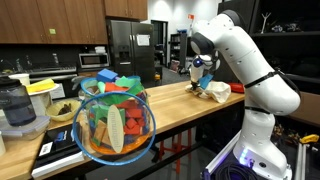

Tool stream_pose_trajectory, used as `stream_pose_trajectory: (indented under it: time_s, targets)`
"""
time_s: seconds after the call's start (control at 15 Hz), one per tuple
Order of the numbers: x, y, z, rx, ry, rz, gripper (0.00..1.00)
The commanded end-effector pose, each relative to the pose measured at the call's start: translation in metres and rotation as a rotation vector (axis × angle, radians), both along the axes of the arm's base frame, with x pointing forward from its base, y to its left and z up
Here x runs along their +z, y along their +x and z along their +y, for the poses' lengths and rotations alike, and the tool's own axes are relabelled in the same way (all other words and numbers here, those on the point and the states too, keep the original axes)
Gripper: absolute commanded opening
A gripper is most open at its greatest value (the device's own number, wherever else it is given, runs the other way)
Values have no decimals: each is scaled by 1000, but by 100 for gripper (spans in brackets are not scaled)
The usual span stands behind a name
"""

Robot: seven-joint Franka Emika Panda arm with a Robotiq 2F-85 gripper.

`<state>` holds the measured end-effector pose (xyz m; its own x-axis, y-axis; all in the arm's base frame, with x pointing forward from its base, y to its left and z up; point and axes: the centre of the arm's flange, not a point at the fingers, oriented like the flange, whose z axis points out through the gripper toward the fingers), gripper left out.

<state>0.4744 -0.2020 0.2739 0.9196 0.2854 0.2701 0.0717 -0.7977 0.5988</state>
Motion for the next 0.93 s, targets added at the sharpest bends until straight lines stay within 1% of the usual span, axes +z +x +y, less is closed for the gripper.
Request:
stream_pose_trajectory:
  time_s: [0.0,0.27,0.4,0.53,0.73,0.87]
  targets:
    - [12,40,96,188,-60,-3,1]
    - [45,66,214,420,-129,-71,1]
    - [67,70,262,513,-156,-119,1]
    - [93,66,303,599,-173,-176,1]
    - [129,56,344,682,-172,-252,1]
    - [153,48,351,683,-168,-316,1]
